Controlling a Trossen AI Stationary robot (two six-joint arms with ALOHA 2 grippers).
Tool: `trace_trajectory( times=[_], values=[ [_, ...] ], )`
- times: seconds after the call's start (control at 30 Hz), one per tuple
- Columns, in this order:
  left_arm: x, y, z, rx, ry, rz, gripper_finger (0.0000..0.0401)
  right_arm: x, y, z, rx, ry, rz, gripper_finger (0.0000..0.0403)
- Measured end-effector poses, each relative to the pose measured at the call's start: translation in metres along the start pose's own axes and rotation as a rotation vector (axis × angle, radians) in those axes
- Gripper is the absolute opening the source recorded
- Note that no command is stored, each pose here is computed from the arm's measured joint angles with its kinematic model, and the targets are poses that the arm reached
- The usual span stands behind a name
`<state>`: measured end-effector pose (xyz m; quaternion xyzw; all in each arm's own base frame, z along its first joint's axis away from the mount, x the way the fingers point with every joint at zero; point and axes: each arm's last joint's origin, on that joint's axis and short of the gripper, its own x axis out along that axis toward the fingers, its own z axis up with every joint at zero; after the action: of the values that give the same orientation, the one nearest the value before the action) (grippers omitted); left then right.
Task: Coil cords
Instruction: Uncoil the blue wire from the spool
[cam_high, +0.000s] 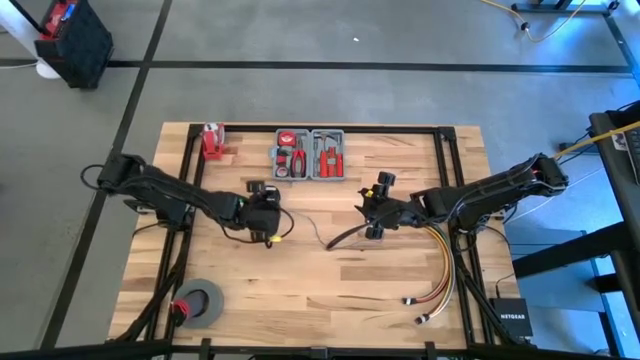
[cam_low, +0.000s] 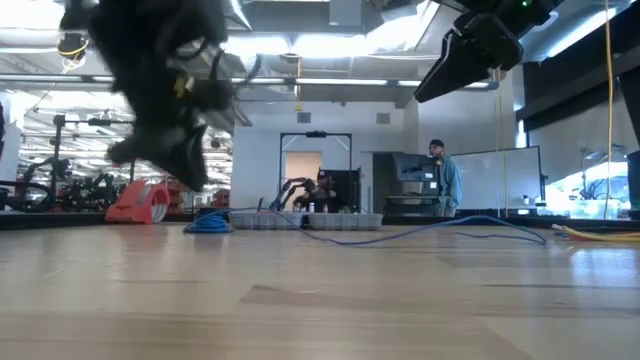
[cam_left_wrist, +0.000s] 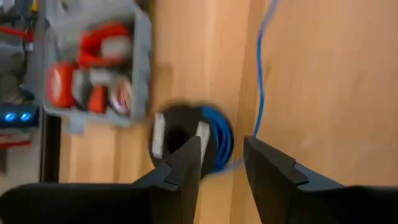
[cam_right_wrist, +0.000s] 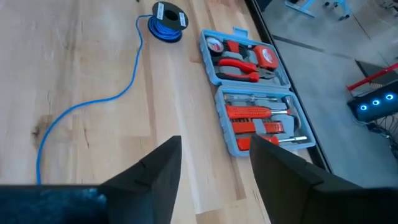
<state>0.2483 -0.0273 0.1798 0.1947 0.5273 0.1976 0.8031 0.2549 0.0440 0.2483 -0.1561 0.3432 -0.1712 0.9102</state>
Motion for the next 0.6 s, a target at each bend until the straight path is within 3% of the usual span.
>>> trace_trajectory(
  times=[0.2, 0.6],
  values=[
    [0.021, -0.010, -0.028, 0.054, 0.059, 0.119, 0.0104, 0.000, 0.000, 0.000, -0.002, -0.002, 0.000, 0.0195],
    [0.031, -0.015, -0.031, 0.093, 0.010, 0.167, 0.0102, 0.000, 0.000, 0.001, 0.002, -0.007, -0.001, 0.0195]
  ],
)
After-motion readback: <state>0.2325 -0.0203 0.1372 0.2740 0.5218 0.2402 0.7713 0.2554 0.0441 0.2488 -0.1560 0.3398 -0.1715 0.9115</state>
